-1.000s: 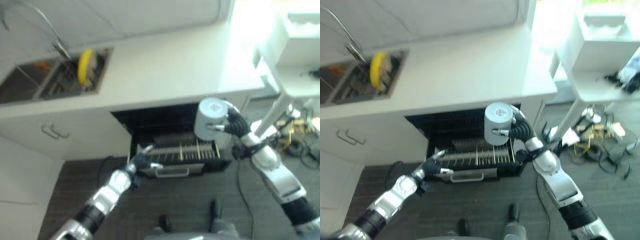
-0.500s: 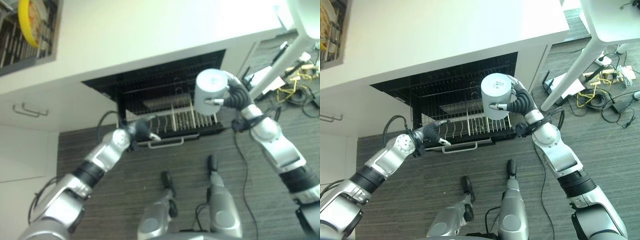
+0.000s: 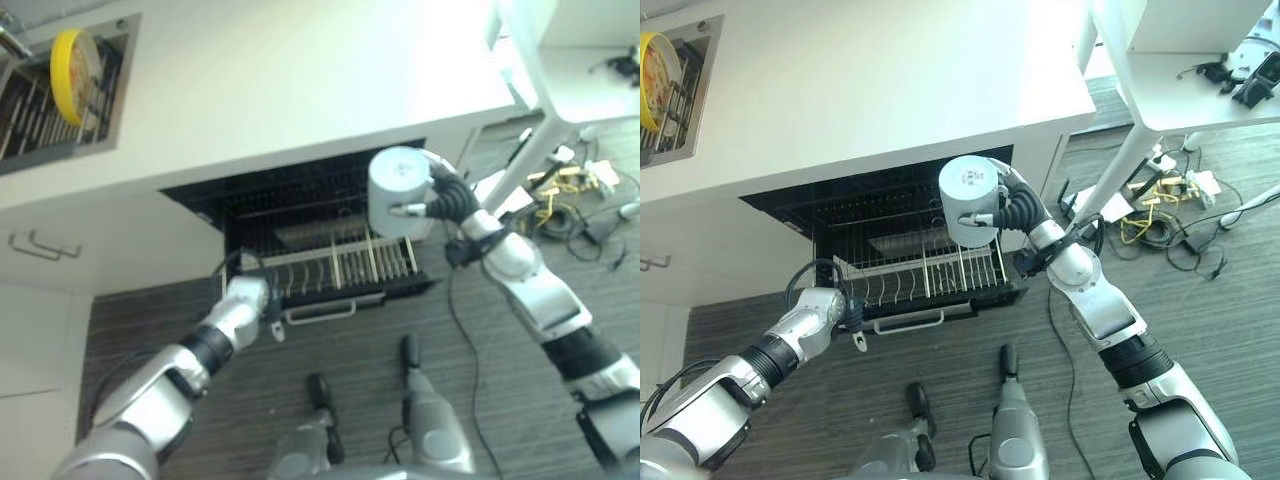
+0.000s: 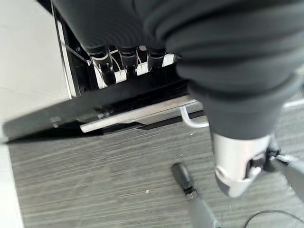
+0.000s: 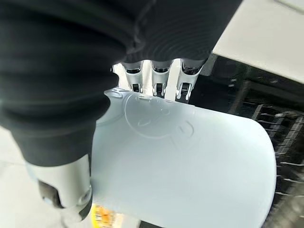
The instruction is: Place the dishes in the dishwasher.
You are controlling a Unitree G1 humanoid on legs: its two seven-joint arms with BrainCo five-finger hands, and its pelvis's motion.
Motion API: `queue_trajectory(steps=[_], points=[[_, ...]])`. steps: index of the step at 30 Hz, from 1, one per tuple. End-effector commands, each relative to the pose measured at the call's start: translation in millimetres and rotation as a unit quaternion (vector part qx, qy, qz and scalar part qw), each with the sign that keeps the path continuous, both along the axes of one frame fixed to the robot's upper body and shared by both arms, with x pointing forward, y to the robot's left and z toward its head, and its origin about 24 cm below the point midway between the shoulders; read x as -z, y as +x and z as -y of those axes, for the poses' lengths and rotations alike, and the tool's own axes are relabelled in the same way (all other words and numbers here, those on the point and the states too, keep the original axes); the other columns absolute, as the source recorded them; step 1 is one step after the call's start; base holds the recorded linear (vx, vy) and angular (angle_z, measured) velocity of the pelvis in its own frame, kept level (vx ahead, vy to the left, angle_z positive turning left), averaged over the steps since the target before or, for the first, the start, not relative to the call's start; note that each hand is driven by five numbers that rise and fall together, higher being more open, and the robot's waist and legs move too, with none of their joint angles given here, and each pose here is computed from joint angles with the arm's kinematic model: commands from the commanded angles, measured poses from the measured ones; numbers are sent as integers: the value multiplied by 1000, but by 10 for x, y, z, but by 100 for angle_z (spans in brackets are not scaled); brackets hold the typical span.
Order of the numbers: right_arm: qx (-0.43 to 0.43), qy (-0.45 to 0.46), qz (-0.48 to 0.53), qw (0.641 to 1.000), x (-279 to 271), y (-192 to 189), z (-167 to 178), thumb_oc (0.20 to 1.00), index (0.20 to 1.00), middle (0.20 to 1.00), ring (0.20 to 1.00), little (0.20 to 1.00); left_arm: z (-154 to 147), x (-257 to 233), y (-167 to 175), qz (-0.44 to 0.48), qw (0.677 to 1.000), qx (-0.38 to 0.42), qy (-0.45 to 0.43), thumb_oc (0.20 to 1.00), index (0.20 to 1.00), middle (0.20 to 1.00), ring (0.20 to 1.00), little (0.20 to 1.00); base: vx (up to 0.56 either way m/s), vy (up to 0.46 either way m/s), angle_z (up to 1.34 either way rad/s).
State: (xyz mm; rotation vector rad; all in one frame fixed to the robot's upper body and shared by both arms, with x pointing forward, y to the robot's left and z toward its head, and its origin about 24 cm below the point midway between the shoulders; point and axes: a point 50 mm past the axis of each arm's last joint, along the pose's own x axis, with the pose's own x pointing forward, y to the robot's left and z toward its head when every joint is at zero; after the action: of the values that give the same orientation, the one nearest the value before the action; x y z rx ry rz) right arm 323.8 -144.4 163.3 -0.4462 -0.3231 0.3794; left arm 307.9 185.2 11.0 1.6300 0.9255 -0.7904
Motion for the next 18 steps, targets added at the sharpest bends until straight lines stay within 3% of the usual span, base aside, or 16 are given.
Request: queue_trajectory(steps=[1, 10, 18], points=[[-44, 30, 94, 994, -449, -10, -146, 200, 200, 200, 200, 200, -332, 496, -545, -208, 973, -83, 56, 1000, 1000, 1000, 1000, 1000, 0, 0, 0], [-4, 3, 20, 1000, -149, 196, 39, 200, 200, 200, 200, 200, -239, 753, -1034, -319, 945, -35, 67, 1000, 1000, 1000, 1000, 1000, 30, 5, 4], [50, -14, -63, 997, 89, 419, 217, 200, 200, 200, 200, 200, -153, 821, -1191, -319, 947, -8, 38, 1000, 1000, 1000, 1000, 1000, 49, 29, 8]])
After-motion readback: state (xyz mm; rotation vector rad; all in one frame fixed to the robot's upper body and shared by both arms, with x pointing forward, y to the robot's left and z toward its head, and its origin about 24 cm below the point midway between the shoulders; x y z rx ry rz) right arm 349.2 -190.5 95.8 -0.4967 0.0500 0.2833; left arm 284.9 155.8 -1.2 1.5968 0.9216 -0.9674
